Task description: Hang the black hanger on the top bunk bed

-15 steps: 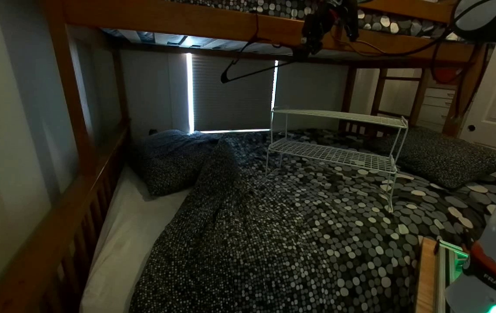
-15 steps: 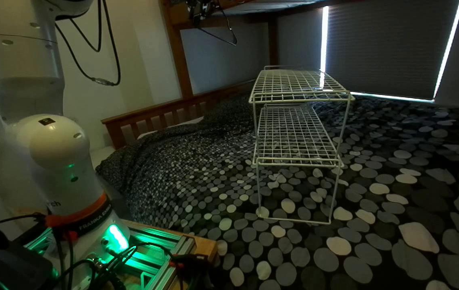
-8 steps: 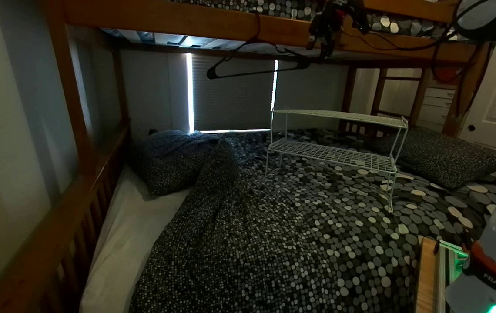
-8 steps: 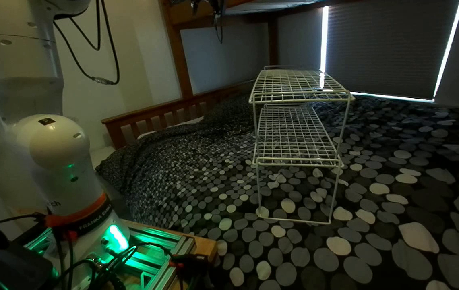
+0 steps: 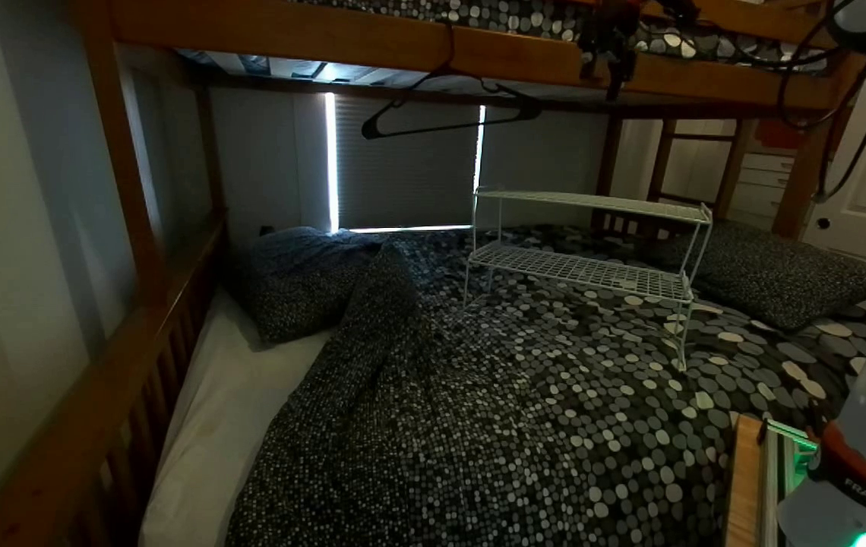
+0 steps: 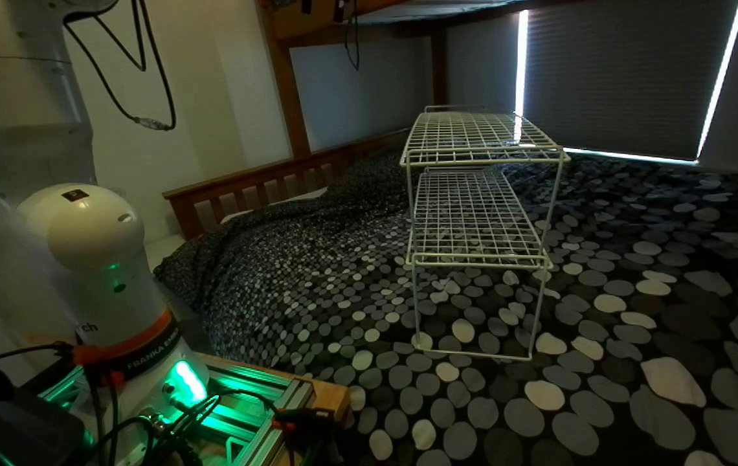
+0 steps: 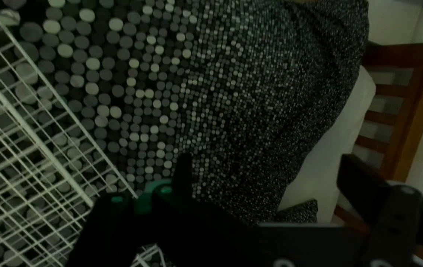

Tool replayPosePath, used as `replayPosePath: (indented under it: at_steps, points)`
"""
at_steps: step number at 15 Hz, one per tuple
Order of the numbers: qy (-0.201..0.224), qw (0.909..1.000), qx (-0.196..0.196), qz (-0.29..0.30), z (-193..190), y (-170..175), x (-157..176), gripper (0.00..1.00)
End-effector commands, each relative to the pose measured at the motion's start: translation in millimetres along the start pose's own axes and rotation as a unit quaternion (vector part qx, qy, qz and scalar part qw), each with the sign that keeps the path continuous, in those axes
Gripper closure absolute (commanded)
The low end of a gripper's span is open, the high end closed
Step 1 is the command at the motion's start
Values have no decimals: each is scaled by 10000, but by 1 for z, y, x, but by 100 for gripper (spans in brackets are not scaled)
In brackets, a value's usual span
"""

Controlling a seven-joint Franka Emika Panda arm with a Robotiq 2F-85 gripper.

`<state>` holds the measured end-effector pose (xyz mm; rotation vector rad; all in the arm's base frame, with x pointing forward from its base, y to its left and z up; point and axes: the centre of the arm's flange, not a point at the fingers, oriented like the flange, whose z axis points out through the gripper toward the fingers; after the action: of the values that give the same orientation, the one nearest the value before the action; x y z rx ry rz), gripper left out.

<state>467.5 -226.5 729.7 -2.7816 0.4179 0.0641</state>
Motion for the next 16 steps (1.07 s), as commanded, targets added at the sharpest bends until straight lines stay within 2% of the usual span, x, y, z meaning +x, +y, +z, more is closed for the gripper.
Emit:
replayPosePath:
  at_steps: [1,2,4,5,7,9,11,12,14,16]
  points:
    - [-289,9985,-75,460,-8,-8,-71,0]
    - [-279,9982,-111,511,-12,-8,-87,0]
    - [12,9986,-365,375,-20,-8,-113,0]
    - [299,9970,-692,166,-25,-8,-123,0]
    - [690,9914,-1110,-78,-33,-9,-142,0]
    - [953,9876,-1222,-237,-40,-11,-160,0]
    - [1470,9753,-1528,-613,-51,-1,-165,0]
    - [1193,9830,-1352,-347,-71,-15,-143,0]
    - [1394,9778,-1472,-525,-74,-10,-153,0]
    - [1422,9771,-1476,-578,-72,-8,-157,0]
